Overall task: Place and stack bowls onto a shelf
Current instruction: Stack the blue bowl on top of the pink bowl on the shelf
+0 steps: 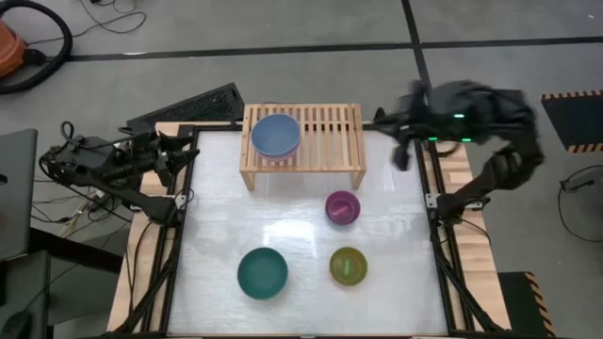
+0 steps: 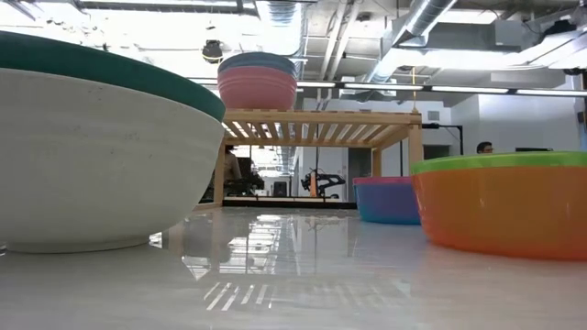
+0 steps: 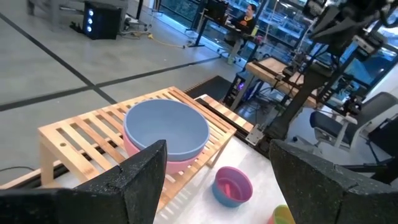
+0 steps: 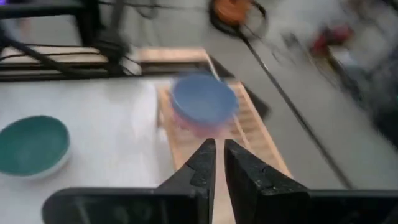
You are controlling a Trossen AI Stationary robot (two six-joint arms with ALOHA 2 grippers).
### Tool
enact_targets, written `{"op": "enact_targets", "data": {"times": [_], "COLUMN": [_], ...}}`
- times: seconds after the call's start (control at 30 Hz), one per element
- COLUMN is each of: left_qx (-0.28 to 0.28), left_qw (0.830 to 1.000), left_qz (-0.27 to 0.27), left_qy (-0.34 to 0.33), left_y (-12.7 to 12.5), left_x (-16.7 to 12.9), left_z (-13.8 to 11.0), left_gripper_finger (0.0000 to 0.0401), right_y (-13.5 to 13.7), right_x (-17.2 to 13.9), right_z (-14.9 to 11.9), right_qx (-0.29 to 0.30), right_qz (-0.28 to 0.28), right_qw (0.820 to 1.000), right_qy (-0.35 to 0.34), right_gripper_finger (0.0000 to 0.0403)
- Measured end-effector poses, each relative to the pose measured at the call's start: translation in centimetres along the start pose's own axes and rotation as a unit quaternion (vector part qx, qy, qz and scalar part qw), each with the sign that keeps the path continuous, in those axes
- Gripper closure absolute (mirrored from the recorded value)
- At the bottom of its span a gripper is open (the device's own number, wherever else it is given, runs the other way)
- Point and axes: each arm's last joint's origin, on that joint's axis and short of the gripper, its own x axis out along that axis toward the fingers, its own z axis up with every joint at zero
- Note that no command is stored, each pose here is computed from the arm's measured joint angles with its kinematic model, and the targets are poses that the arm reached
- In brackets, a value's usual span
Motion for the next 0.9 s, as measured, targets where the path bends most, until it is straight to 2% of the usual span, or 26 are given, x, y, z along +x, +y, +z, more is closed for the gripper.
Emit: {"op": "enact_targets", "data": {"times": [0.1, 0.17, 0.23, 0.4, 0.5, 0.6, 0.7, 0.77, 0.9], "left_qx": [0.004, 0.003, 0.004, 0.004, 0.004, 0.004, 0.004, 0.004, 0.003], "left_qw": [1.0, 1.0, 1.0, 1.0, 0.999, 0.999, 0.999, 0.999, 0.999], "left_qz": [0.0, 0.001, 0.002, 0.018, 0.028, 0.032, 0.032, 0.032, 0.032], "left_qy": [0.0, -0.001, -0.002, -0.012, -0.018, -0.021, -0.021, -0.021, -0.021], "left_y": [0.0, 0.0, 0.0, 0.1, 0.2, 0.2, 0.2, 0.2, 0.2], "left_x": [0.0, 0.0, 0.0, 0.0, 0.0, 0.0, 0.0, 0.0, 0.0], "left_z": [0.0, 0.0, 0.0, 0.1, 0.1, 0.1, 0.1, 0.1, 0.1], "left_gripper_finger": [0.0133, 0.0133, 0.0133, 0.0133, 0.0133, 0.0133, 0.0133, 0.0133, 0.0133], "right_y": [-0.2, 0.5, 1.7, 5.1, 6.1, 6.3, 5.8, 5.6, 5.1], "right_x": [-1.0, 0.0, 2.0, 9.3, 12.9, 16.1, 18.8, 20.4, 22.9], "right_z": [-2.6, -4.1, -5.4, -8.1, -8.3, -7.8, -7.2, -7.1, -7.5], "right_qx": [0.032, 0.046, 0.061, 0.062, 0.067, 0.067, 0.077, 0.083, 0.095], "right_qz": [-0.035, -0.048, -0.042, -0.031, -0.029, -0.028, -0.004, 0.014, 0.009], "right_qw": [0.999, 0.998, 0.997, 0.99, 0.978, 0.97, 0.961, 0.956, 0.957], "right_qy": [0.018, 0.01, -0.017, -0.121, -0.197, -0.233, -0.266, -0.279, -0.273], "right_gripper_finger": [0.0345, 0.0355, 0.0364, 0.0377, 0.0377, 0.0376, 0.0377, 0.0377, 0.0375]}}
